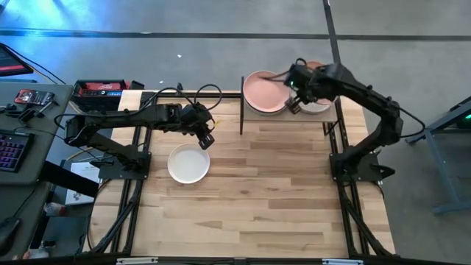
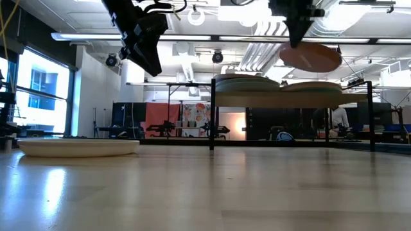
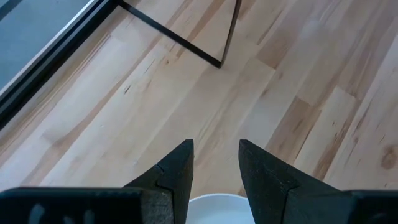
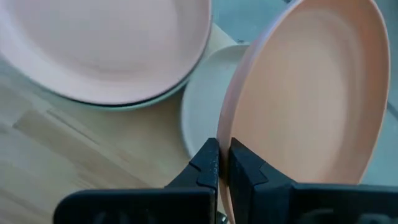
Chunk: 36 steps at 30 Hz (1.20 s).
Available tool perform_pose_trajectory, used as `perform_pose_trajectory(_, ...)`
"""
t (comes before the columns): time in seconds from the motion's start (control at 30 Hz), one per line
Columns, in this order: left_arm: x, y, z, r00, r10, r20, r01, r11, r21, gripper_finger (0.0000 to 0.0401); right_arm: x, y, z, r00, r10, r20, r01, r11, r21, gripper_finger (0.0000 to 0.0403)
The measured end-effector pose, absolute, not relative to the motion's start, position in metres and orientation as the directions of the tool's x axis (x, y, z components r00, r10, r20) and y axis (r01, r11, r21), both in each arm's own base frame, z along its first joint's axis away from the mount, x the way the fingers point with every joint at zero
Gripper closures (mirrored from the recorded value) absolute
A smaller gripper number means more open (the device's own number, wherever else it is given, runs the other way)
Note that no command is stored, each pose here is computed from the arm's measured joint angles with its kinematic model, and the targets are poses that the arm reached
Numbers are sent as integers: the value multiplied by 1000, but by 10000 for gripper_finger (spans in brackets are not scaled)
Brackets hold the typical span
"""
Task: Place and stack plates onto a shelf
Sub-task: Stack the brown plate on top of the white plate on the shelf
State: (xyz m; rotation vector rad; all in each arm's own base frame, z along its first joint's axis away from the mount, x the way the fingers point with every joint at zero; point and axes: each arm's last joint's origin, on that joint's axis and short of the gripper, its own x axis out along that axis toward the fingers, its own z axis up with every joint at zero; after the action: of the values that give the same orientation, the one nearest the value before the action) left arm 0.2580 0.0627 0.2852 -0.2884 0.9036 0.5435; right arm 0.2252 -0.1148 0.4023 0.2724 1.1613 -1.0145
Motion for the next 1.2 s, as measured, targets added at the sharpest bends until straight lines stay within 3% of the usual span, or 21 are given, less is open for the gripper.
perform_pose_trajectory(0.7, 258, 64, 286, 493, 361, -792, -593, 805, -2, 284, 234, -164, 377, 4, -383, -924, 722, 641, -262, 403)
perform_pose_trajectory(1.2, 261, 68, 289, 524, 376, -764, -620, 783, -40, 284, 237, -181, 358, -45, -249, -968, 752, 629, -196, 403)
